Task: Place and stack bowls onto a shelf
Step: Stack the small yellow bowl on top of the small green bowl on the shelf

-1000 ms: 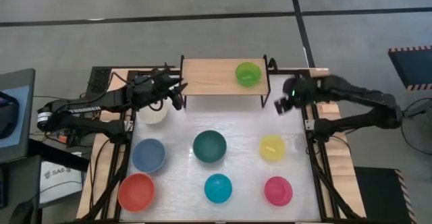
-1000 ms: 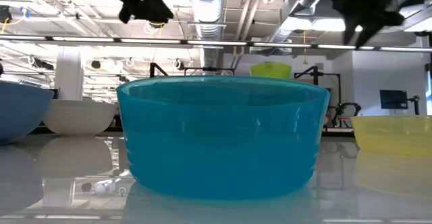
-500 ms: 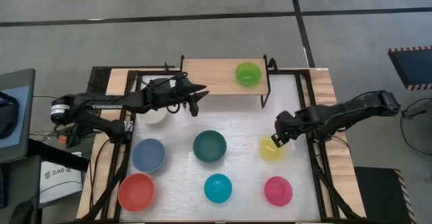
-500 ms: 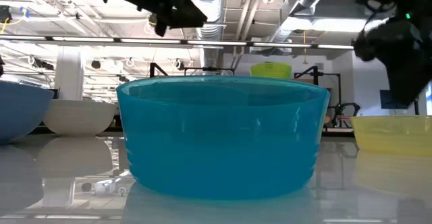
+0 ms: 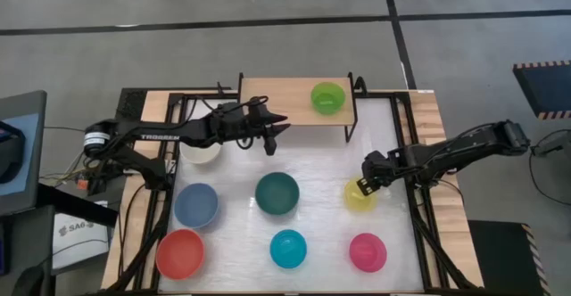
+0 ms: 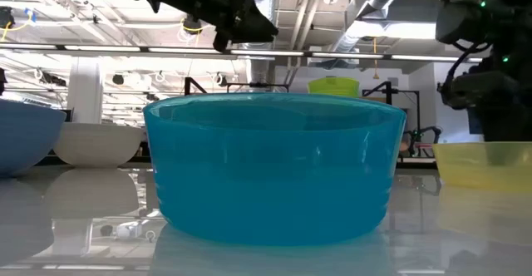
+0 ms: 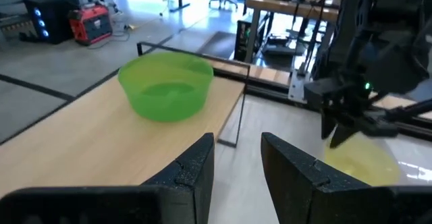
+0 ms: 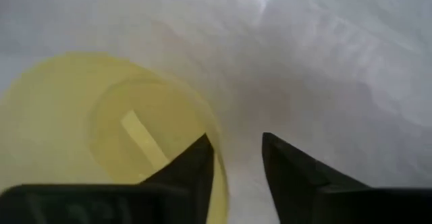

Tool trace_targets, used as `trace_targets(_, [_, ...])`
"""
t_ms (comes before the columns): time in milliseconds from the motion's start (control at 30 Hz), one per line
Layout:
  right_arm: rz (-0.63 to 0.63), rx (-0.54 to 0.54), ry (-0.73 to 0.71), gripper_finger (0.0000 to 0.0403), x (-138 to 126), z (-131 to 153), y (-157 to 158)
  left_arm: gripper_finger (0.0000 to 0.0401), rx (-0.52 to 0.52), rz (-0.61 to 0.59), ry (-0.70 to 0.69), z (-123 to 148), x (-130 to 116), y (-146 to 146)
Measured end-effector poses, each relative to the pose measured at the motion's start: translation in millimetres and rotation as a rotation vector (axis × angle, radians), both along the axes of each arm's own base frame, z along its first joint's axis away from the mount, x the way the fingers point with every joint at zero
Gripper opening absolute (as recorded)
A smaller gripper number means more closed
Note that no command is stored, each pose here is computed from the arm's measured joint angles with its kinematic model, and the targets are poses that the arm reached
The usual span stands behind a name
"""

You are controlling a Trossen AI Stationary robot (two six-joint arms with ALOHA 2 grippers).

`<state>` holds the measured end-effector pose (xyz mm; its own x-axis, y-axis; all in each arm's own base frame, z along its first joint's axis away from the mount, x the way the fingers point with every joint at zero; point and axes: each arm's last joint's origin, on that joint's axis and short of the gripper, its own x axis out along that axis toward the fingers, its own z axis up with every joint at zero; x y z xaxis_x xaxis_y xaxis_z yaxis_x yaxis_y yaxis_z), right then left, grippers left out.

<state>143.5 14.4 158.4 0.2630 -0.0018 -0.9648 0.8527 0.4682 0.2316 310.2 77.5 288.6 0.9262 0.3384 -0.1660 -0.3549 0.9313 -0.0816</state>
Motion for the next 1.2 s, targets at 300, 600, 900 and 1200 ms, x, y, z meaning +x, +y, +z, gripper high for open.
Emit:
trace_targets(300, [0.003, -0.051, -0.106, 0.0022, 14, 23, 0, 0.0107, -0.072, -0.076, -0.005, -2, 11, 0])
trace_targets(600, [-0.045, -0.239, -0.221, 0.0024, 30, 59, -12, 0.0107, -0.04, -0.104, -0.06, 19, 15, 0])
trace_targets(900, [-0.087, -0.53, -0.353, 0.0026, 42, 111, -19, 0.0126, -0.045, -0.1, -0.061, 32, 24, -14])
trace_targets(1200, [-0.041, -0.751, -0.361, 0.0025, 55, 149, -24, 0.0183, -0.062, -0.094, 0.009, 45, 69, -18])
